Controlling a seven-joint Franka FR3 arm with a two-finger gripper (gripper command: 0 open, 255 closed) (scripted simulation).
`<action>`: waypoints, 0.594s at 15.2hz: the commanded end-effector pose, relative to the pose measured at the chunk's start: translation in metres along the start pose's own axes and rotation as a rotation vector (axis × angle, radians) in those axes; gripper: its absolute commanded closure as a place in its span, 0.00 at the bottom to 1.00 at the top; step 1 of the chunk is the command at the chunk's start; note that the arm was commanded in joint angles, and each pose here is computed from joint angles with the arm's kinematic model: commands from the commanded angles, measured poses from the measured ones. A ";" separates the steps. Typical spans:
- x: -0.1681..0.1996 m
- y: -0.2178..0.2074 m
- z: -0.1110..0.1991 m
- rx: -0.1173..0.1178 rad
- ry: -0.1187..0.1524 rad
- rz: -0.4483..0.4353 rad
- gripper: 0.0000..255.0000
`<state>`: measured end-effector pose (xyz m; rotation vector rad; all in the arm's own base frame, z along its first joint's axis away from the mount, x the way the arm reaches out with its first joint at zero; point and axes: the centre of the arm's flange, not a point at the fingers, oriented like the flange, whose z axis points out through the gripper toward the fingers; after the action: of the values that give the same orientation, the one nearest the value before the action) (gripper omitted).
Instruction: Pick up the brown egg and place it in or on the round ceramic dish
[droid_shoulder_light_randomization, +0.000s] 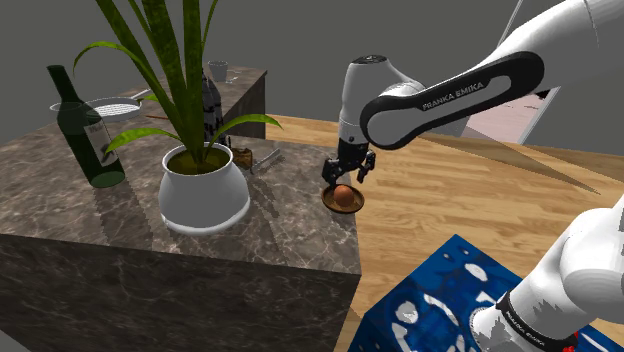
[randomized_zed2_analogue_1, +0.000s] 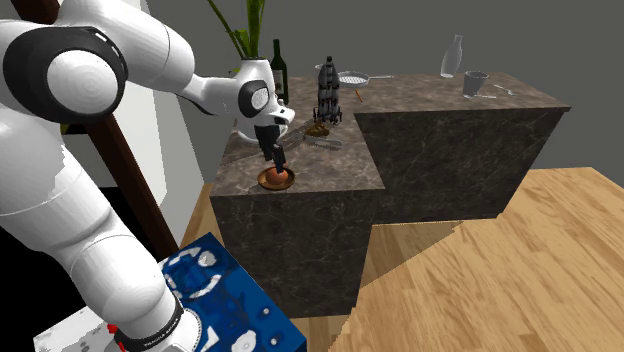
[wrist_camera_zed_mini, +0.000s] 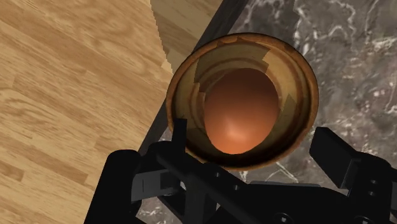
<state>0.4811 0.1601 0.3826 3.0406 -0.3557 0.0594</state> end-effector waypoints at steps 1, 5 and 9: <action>-0.002 0.000 -0.026 0.000 -0.001 0.000 0.00; -0.002 0.000 -0.036 0.000 -0.001 0.000 0.00; -0.002 0.000 -0.036 0.000 -0.001 0.000 0.00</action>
<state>0.4781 0.1639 0.4184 3.0404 -0.3553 0.0583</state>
